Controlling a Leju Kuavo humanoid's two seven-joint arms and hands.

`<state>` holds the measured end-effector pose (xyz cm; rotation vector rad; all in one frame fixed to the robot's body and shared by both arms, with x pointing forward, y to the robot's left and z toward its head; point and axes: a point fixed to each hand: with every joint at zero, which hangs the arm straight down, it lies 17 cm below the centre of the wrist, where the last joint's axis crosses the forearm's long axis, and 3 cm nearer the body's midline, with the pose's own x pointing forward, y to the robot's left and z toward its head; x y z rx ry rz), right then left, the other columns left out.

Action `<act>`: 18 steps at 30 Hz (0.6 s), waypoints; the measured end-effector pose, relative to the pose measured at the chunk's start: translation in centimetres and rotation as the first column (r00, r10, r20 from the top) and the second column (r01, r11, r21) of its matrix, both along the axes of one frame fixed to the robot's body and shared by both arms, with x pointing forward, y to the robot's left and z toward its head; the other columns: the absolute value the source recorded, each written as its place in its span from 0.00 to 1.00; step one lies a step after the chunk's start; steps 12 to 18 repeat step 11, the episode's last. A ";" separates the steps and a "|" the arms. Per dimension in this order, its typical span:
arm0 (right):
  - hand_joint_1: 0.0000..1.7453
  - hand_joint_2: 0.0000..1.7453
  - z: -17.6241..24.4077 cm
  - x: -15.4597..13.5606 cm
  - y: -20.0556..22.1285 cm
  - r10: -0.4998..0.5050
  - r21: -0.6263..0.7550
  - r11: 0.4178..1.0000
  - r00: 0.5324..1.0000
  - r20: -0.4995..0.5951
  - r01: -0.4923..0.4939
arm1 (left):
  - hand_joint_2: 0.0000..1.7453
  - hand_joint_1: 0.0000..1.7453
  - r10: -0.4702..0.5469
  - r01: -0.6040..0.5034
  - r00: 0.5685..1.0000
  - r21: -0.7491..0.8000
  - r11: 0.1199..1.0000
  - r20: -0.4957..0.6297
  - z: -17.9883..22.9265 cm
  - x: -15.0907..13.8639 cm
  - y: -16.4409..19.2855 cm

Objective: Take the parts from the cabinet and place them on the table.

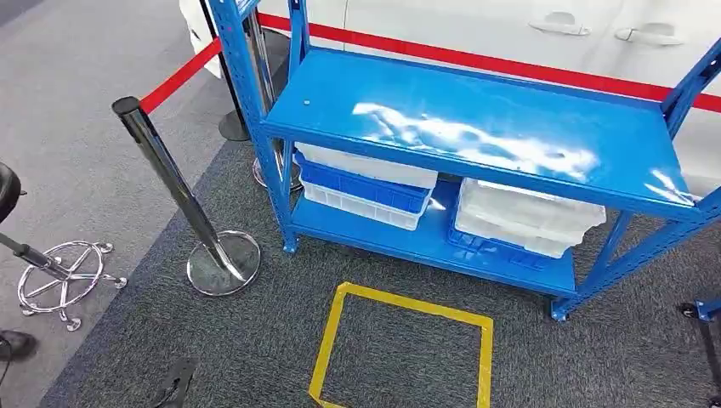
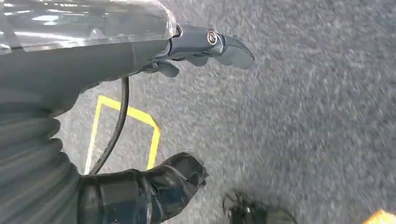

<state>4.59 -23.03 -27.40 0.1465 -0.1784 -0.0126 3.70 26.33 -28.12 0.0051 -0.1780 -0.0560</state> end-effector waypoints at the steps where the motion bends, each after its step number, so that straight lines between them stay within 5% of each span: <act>1: 0.00 0.00 0.0 -0.1 -0.2 -0.001 -0.009 1.000 1.000 0.002 0.001 | 0.00 0.00 0.001 -0.001 1.000 0.003 1.000 0.004 0.0 0.0 0.1; 18: 0.00 0.00 -0.2 -0.2 -1.7 -0.015 -0.079 0.997 0.999 0.029 0.018 | 0.00 0.00 0.052 -0.052 0.998 0.003 0.999 0.026 0.1 -0.3 0.2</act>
